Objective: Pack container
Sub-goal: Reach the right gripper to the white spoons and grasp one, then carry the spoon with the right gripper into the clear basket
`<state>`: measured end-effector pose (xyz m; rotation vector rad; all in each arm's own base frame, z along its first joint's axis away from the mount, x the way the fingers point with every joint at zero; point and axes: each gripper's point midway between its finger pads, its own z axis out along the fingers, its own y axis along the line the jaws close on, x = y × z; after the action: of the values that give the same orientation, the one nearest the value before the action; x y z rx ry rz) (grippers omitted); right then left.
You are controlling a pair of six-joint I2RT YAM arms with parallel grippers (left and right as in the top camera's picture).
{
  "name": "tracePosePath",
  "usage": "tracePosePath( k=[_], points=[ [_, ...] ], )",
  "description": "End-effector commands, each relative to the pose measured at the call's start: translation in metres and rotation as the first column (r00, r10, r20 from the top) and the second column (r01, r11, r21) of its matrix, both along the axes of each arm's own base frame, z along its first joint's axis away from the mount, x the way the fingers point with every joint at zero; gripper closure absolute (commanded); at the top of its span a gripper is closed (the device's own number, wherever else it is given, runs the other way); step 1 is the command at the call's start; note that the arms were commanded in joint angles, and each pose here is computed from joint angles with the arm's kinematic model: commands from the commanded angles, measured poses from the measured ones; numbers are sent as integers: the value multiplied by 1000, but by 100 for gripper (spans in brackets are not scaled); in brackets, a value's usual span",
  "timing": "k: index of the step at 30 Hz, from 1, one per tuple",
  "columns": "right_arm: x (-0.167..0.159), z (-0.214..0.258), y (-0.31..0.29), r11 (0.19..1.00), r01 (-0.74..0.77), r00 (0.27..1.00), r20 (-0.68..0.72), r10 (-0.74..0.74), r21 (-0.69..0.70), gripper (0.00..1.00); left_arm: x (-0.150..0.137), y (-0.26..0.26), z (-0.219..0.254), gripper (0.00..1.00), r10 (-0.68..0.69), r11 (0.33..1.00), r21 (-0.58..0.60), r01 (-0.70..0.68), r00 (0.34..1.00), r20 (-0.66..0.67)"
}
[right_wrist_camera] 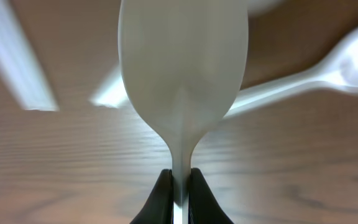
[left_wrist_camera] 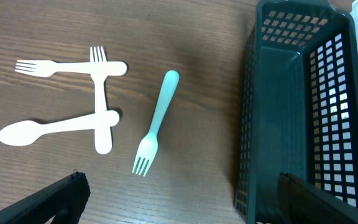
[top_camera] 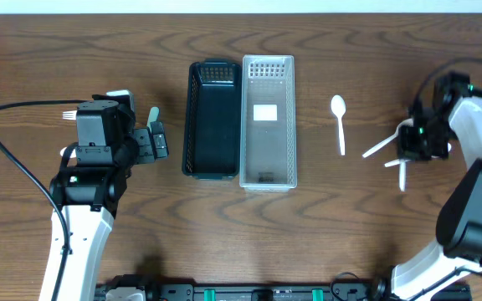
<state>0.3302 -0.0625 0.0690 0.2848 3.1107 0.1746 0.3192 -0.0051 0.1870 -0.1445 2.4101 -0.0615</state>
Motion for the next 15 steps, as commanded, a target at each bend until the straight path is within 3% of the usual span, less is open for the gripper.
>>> tracePosePath(
  k=[1,7,15],
  points=[
    [38,74,64,985,-58,971,240,17,164,99,3,2,6,2,-5,1000,15,5,1000,12],
    [70,116,161,953,-102,915,403,-23,284,99,3,2,6,2,-5,1000,15,5,1000,12],
    [79,72,270,958,-180,908,412,74,223,99,3,2,6,2,-5,1000,15,5,1000,12]
  ],
)
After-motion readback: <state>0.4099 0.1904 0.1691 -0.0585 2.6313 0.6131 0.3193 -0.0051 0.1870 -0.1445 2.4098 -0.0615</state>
